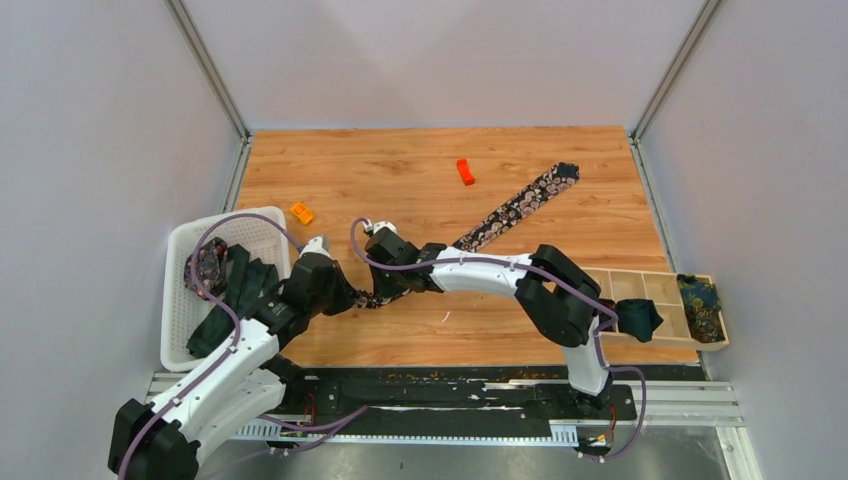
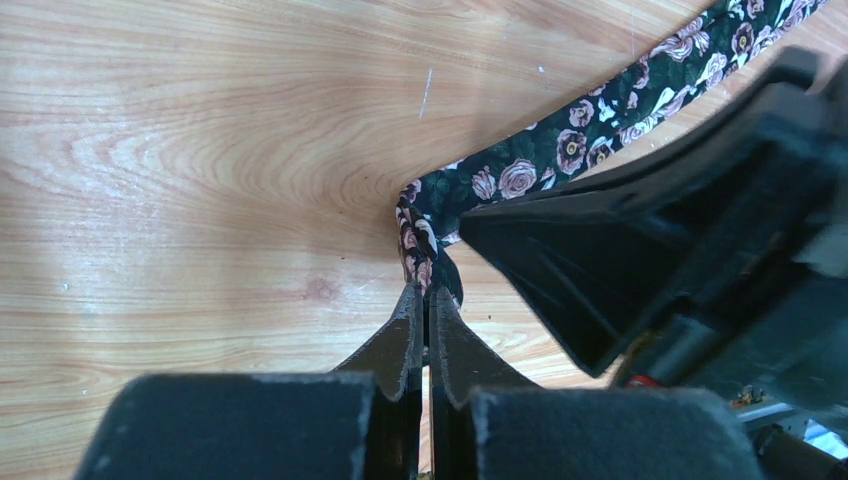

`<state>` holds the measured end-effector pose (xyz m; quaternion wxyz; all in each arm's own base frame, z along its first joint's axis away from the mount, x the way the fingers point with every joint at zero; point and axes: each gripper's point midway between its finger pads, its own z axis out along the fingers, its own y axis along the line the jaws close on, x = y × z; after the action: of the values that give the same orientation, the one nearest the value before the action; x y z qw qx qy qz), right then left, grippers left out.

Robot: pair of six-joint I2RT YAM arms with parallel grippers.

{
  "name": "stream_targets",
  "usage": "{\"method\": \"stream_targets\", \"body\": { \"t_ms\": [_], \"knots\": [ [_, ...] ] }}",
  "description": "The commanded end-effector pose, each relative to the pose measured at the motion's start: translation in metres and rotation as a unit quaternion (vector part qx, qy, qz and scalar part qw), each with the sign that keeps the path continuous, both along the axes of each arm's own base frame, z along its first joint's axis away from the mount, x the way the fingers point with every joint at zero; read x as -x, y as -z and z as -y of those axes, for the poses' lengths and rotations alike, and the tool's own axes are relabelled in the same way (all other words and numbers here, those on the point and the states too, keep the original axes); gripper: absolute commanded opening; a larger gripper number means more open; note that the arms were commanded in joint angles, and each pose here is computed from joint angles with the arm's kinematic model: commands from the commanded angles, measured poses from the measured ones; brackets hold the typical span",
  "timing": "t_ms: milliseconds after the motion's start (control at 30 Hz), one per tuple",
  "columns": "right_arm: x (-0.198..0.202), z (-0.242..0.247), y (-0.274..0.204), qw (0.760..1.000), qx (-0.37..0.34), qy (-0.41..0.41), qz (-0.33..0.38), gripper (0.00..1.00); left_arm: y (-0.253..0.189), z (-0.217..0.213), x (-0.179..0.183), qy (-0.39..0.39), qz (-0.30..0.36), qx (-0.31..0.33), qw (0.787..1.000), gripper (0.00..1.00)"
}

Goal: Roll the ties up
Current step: Roll the tie at the center of the board.

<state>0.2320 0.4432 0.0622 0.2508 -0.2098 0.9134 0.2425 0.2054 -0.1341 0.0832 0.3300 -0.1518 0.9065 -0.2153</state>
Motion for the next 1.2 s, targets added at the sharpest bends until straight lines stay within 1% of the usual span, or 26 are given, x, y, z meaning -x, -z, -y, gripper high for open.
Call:
{"method": "stream_targets", "body": {
  "t_ms": [0, 200, 433, 633, 900, 1067, 1167],
  "knots": [
    [0.004, -0.023, 0.006, 0.999, -0.026, -0.031, -0.014, 0.07, -0.023, 0.007, -0.015, 0.007, 0.037, 0.01, 0.999, 0.0],
    [0.012, -0.027, 0.015, 0.998, -0.038, -0.042, -0.034, 0.07, -0.023, 0.011, -0.019, 0.011, 0.036, 0.012, 0.999, 0.0],
    [0.014, -0.027, 0.011, 0.996, -0.063, -0.06, -0.035, 0.07, -0.02, 0.021, -0.027, 0.021, 0.029, 0.018, 0.999, 0.0],
    [0.007, -0.005, 0.004, 0.996, -0.064, -0.045, -0.037, 0.07, -0.016, 0.027, -0.035, 0.027, 0.023, 0.017, 0.999, 0.0],
    [-0.001, 0.031, -0.029, 0.997, -0.067, -0.023, -0.012, 0.08, -0.006, 0.035, -0.045, 0.035, 0.008, 0.008, 0.999, 0.0],
    [-0.004, 0.055, -0.04, 0.998, -0.062, -0.007, 0.0, 0.08, 0.001, 0.039, -0.052, 0.035, 0.0, 0.006, 0.999, 0.0],
    [-0.005, 0.065, -0.041, 0.998, -0.06, -0.002, 0.003, 0.08, 0.004, 0.045, -0.053, 0.042, -0.008, 0.018, 0.999, 0.0]
  ]
}}
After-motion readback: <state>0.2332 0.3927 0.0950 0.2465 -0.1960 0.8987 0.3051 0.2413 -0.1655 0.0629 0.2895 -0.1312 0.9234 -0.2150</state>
